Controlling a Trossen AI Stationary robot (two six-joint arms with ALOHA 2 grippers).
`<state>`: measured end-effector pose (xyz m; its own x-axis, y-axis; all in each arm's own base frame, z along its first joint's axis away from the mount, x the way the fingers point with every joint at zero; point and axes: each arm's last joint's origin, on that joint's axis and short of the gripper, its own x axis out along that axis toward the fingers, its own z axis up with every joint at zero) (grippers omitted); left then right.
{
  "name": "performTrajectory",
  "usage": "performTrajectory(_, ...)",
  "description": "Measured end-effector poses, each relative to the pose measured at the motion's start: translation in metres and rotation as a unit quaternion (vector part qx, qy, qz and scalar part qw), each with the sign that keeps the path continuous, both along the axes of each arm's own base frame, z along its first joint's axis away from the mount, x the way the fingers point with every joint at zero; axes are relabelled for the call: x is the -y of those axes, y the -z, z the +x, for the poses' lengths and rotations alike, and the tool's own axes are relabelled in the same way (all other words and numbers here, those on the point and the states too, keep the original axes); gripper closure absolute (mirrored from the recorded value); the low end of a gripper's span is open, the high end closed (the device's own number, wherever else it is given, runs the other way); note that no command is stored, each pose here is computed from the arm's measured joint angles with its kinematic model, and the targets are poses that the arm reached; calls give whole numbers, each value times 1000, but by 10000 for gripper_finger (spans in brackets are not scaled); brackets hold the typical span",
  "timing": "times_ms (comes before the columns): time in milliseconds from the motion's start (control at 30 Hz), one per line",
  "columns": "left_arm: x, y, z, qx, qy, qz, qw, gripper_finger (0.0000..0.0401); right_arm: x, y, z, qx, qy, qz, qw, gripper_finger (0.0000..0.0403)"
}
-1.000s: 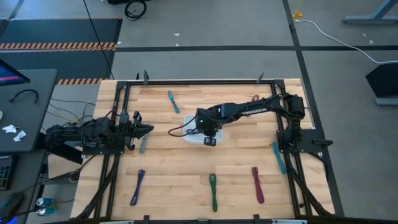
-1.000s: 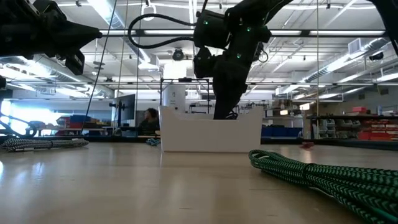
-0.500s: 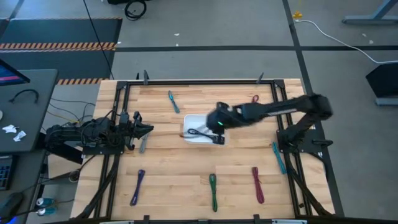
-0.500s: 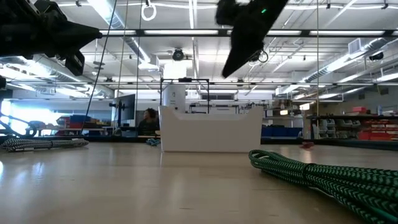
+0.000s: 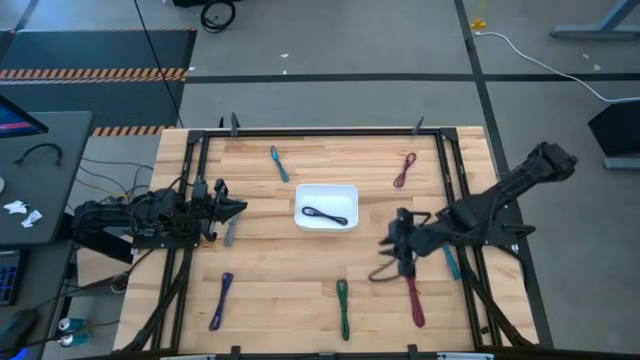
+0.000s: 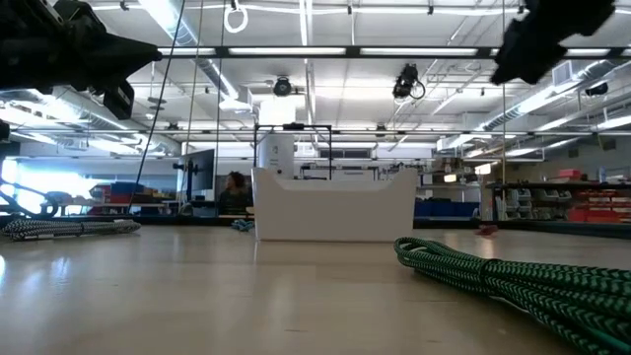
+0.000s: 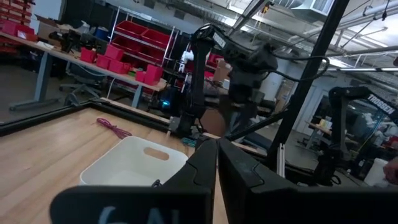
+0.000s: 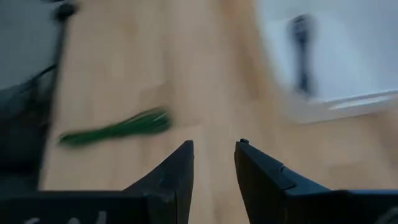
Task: Pick and place USB-C Cables
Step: Put the bottom black and blue charger cable into the white bin
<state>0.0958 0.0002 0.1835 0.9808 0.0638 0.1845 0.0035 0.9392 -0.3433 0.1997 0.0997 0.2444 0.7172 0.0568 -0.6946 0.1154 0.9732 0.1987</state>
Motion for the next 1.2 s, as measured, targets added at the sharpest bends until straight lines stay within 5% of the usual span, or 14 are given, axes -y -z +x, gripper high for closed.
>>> performTrajectory(167,-1,0,0,-1,-26,1,1000,387,1,8,-6,-72,13,101,992,281)
performTrajectory(367,-3,0,0,-1,-48,-2,999,385,-8,26,-15,-236,65,225,943,280)
performTrajectory(767,-3,0,0,-2,-49,-2,999,385,-9,54,-59,-499,235,135,823,200)
performTrajectory(933,-3,0,0,-2,-48,-2,999,384,-5,61,-67,-519,296,71,799,170)
performTrajectory(1200,-3,0,0,-2,-48,-2,999,379,3,101,-77,-509,329,89,790,180)
